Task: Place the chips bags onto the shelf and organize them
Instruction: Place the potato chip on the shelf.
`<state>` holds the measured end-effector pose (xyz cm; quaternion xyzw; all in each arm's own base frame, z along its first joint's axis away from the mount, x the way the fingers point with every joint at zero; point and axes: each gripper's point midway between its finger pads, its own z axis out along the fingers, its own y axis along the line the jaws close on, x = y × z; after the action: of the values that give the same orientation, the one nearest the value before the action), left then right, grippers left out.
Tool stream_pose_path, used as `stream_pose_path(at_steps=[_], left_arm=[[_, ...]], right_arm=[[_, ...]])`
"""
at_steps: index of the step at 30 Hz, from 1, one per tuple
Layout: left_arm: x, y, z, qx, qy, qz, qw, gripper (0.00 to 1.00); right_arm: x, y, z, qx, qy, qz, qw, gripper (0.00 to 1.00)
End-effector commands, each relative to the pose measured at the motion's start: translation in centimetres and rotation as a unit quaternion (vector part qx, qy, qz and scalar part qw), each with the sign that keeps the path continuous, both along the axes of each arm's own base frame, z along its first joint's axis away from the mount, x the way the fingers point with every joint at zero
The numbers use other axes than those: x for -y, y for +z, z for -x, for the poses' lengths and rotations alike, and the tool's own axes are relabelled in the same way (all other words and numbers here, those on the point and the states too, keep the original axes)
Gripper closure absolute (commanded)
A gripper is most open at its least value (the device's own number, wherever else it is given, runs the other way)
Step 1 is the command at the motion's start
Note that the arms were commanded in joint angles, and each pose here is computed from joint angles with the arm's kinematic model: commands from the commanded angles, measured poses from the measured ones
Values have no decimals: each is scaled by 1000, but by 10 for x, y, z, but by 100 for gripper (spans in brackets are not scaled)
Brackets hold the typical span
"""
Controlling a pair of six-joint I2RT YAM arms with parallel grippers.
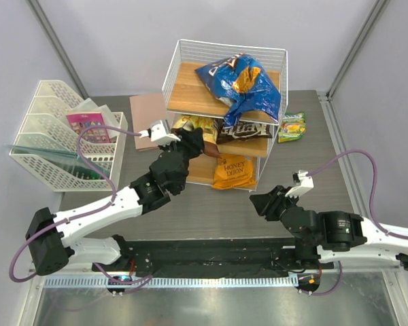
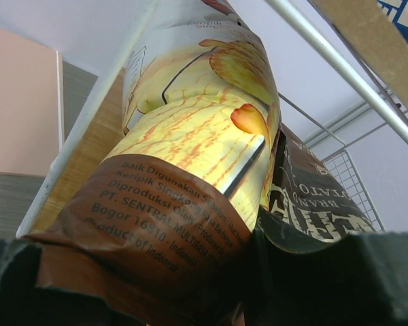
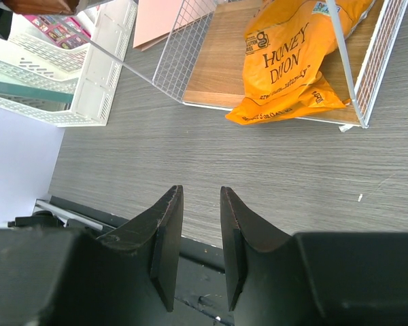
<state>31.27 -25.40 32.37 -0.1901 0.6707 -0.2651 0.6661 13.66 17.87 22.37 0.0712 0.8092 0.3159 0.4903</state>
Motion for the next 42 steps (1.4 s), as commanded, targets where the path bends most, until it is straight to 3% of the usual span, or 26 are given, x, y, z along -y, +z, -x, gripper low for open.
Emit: stream_pose_path(at_steps=[1,5,7,14,29,42], left_arm=[[-16,-40,6,-50,6,-46,998,73],[-29,-42,9,-54,25,-54,997,72],[-32,-43,11,-57,25,-60,996,66],[-32,-54,11,-68,27,-68,995,21],[-32,-42,28,-63,-25,-48,997,0],[-35,-14,41,-43,-61,-28,997,0]], right_arm=[[1,7,-4,7,-15,-25,1000,66],[2,6,-5,8,-19,-23,1000,66],[1,7,-5,9,-19,-22,1000,66],[-2,6,-5,10,-18,-14,1000,66],[-2,3,-6,9,-20,-13,1000,66],[-3,3,-6,7,-21,-14,1000,66]])
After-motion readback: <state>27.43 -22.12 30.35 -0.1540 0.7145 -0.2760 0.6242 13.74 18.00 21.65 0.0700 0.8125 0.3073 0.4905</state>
